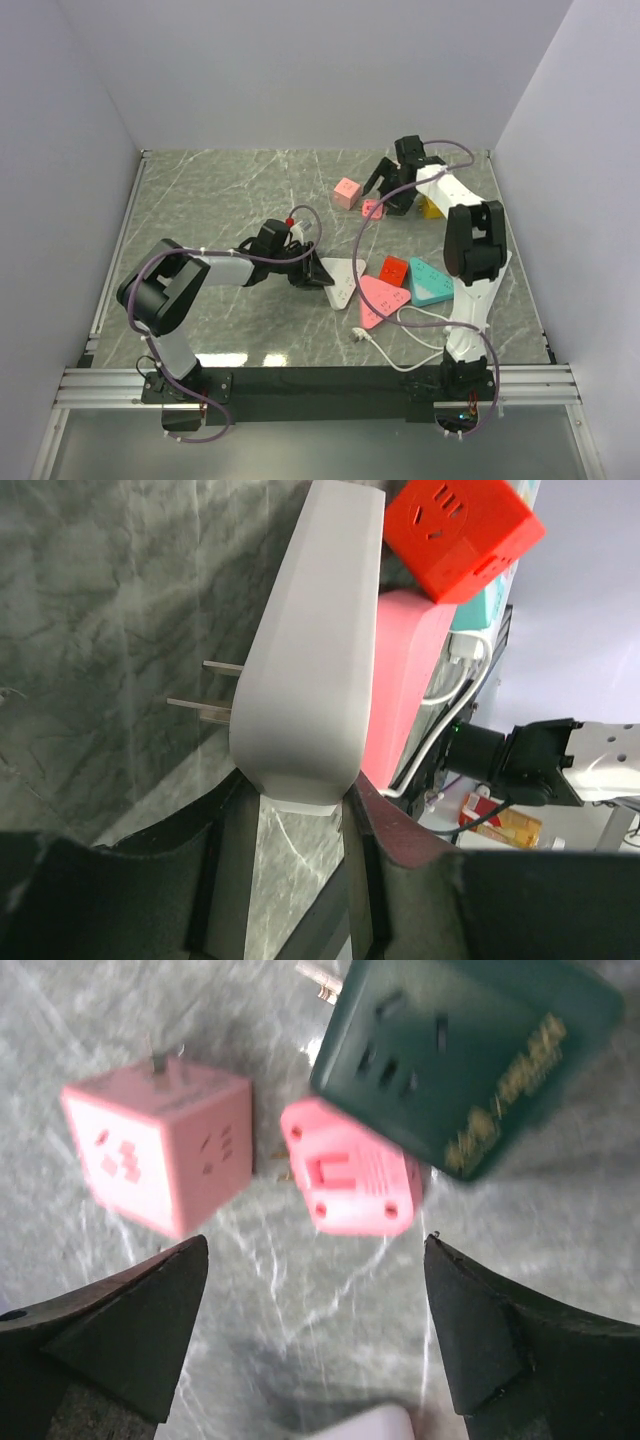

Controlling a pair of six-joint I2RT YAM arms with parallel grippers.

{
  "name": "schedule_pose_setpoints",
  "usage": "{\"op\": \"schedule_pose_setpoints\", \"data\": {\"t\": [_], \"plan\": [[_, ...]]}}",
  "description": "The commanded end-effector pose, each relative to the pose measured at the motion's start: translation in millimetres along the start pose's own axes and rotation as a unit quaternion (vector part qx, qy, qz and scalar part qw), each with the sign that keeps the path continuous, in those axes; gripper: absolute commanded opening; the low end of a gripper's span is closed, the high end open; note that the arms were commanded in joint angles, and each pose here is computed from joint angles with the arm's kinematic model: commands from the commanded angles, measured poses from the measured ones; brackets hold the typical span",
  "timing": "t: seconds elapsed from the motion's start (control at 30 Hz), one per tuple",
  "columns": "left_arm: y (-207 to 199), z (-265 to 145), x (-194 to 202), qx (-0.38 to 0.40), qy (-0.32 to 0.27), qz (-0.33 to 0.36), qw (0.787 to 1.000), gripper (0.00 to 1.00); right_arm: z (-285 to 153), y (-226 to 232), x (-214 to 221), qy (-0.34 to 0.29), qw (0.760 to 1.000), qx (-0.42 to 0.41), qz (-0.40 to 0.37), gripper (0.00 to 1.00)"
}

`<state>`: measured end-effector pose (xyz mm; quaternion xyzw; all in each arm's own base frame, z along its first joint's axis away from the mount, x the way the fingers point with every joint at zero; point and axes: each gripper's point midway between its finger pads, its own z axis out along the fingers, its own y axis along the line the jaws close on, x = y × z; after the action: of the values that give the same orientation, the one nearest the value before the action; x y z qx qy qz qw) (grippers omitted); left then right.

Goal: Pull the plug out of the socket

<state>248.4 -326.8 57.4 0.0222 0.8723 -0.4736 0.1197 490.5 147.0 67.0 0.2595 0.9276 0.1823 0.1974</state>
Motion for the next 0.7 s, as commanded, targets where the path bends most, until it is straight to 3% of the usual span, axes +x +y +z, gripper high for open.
{"op": "schedule_pose_setpoints", "data": {"t": [0.0,0.13,0.27,0.3,0.47,0.5,0.67], "plan": [[15,2,25,-0.022,0.049,0.001,0.999,0.01,-71,27,-12,-0.043,0.997,-0.055,-0.033,0.95],[20,1,38,-0.039,0.070,0.003,0.997,0.08,-126,38,-6,-0.068,0.990,-0.099,-0.072,0.96],[26,3,54,-0.052,0.104,0.002,0.993,0.24,-170,31,4,-0.094,0.985,-0.103,-0.106,0.96],[27,5,60,-0.054,0.114,0.004,0.992,0.36,-182,25,7,-0.105,0.983,-0.097,-0.111,0.97],[39,10,81,-0.074,0.142,-0.008,0.987,0.66,-220,1,22,-0.135,0.979,-0.075,-0.135,0.98],[43,10,83,-0.084,0.138,-0.011,0.987,0.97,-221,-5,27,-0.134,0.979,-0.071,-0.137,0.98],[38,-1,70,-0.108,0.092,-0.008,0.990,1.00,-249,-19,37,-0.166,0.972,-0.074,-0.148,0.98]]}}
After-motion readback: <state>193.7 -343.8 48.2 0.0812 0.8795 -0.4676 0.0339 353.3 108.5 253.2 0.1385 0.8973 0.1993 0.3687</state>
